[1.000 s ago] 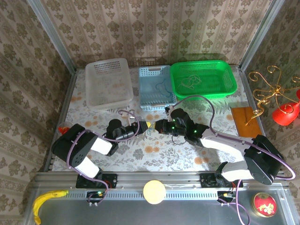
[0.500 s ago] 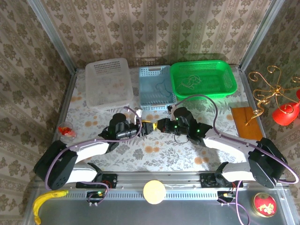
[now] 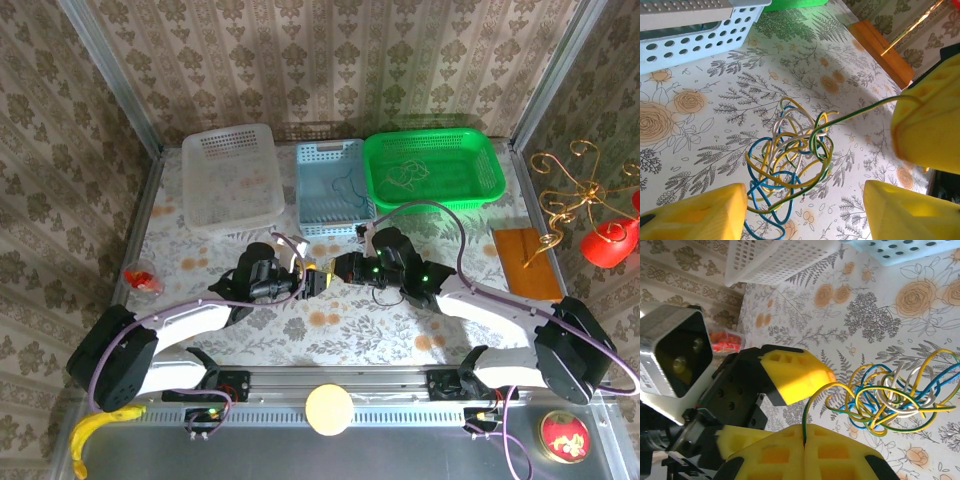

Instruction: Untangle the cables

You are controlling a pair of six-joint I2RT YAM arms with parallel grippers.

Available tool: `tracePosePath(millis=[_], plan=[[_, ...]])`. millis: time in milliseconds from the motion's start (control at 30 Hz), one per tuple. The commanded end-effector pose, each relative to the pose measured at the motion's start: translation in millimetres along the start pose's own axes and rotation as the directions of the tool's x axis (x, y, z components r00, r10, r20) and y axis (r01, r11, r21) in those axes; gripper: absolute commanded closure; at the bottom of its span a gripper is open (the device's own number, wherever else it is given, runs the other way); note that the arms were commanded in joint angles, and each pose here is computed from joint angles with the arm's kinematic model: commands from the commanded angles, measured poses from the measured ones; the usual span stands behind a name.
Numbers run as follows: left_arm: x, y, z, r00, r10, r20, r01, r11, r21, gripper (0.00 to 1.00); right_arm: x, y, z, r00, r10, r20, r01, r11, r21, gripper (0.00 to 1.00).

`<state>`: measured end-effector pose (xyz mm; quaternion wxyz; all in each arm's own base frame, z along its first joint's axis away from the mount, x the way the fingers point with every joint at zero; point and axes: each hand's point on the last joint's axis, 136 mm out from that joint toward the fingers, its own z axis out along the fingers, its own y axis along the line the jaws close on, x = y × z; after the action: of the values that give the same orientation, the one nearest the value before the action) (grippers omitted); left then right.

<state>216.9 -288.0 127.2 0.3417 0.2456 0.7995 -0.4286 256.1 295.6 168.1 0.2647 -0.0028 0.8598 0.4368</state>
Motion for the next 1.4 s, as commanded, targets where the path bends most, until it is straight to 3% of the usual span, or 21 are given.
tracePosePath(millis=[0, 267, 433, 500, 567, 633, 667, 967, 1367], plan=[[-6, -3, 1, 0.999, 0.052, 0.006, -0.052, 0.999, -0.002, 0.36, -9, 25, -7, 1.0, -0.012, 0.021, 0.014, 0.998, -0.068, 1.0], [-13, -4, 9, 0.997, 0.065, 0.037, -0.066, 0.998, 0.021, 0.35, -10, 40, -1, 1.0, 0.003, 0.012, -0.001, 0.993, -0.116, 1.0], [-15, 1, 17, 0.996, 0.064, 0.067, -0.066, 0.998, 0.024, 0.41, -11, 52, 0, 1.0, 0.017, 0.007, -0.015, 0.988, -0.153, 1.0], [-16, 4, 19, 0.994, 0.059, 0.088, -0.061, 0.998, 0.02, 0.52, -12, 56, -1, 1.0, 0.025, 0.009, -0.023, 0.986, -0.166, 1.0], [-15, 6, 20, 0.994, 0.053, 0.099, -0.055, 0.998, 0.019, 0.79, -13, 59, -3, 0.999, 0.034, 0.015, -0.031, 0.984, -0.178, 1.0], [-12, 10, 20, 0.994, 0.044, 0.1, -0.046, 0.999, 0.013, 0.98, -17, 63, -6, 0.999, 0.039, 0.028, -0.033, 0.981, -0.19, 1.0], [-9, 11, 20, 0.995, 0.039, 0.094, -0.04, 0.999, 0.012, 1.0, -19, 65, -8, 0.999, 0.039, 0.033, -0.032, 0.98, -0.195, 1.0], [25, 25, 15, 0.999, -0.033, 0.033, 0.034, 0.999, -0.024, 1.0, -66, 100, -47, 0.991, 0.039, 0.125, -0.002, 0.96, -0.28, 1.0], [53, 36, 14, 0.994, -0.105, -0.018, 0.103, 0.993, -0.062, 1.0, -136, 167, -127, 0.956, -0.017, 0.293, 0.135, 0.913, -0.386, 1.0]])
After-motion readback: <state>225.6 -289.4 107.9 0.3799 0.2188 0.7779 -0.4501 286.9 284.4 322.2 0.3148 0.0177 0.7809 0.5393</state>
